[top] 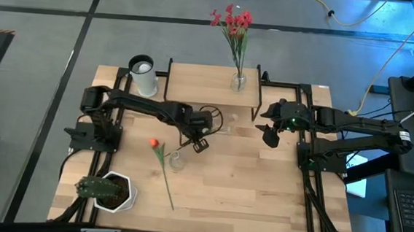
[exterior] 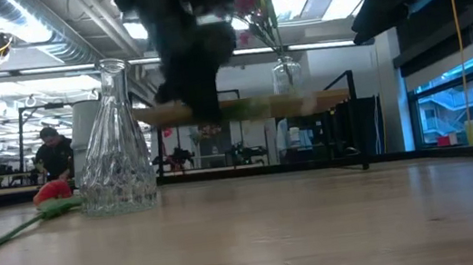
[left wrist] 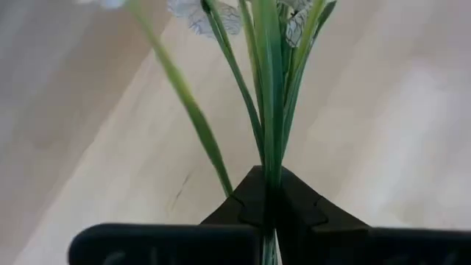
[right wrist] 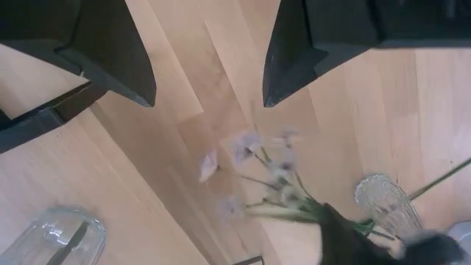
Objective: Pick and place flowers into a vace then onto a shelf
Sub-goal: Put the white flowers into the transparent vase
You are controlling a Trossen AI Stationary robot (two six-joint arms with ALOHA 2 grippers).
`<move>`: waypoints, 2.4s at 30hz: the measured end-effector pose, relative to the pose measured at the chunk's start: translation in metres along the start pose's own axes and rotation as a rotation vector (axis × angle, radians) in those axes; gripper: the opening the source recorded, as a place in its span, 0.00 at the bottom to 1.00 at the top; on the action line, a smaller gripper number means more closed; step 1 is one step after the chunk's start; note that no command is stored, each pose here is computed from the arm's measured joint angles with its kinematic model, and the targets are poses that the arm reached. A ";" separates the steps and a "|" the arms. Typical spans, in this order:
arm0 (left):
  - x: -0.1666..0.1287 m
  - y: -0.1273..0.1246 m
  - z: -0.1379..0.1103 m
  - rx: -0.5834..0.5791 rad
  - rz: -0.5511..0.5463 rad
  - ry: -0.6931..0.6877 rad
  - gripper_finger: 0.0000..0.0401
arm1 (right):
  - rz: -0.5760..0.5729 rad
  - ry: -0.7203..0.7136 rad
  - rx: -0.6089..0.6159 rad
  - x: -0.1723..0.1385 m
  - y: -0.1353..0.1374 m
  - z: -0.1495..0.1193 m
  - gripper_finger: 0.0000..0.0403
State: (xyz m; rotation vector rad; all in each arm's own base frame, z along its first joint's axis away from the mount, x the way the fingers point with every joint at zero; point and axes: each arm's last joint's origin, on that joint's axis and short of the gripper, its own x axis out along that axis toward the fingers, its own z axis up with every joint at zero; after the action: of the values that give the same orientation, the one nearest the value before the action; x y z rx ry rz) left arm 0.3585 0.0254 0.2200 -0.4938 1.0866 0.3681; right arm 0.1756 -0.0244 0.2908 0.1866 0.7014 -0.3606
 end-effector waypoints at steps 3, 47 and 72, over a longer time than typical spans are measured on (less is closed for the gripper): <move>-0.032 -0.008 0.007 0.045 -0.051 -0.107 0.02 | -0.001 0.005 -0.001 0.000 0.000 0.000 0.62; -0.155 0.013 -0.121 0.507 -0.720 -1.191 0.02 | 0.050 -0.146 0.247 -0.001 0.003 0.015 0.62; -0.114 0.037 -0.150 0.466 -0.568 -1.167 0.02 | 0.079 -0.210 0.308 -0.002 0.004 0.021 0.62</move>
State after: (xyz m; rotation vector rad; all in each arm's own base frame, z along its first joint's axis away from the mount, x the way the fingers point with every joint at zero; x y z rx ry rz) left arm 0.1789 -0.0311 0.2594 -0.0892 -0.1359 -0.1290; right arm 0.1883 -0.0258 0.3086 0.4608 0.4269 -0.4049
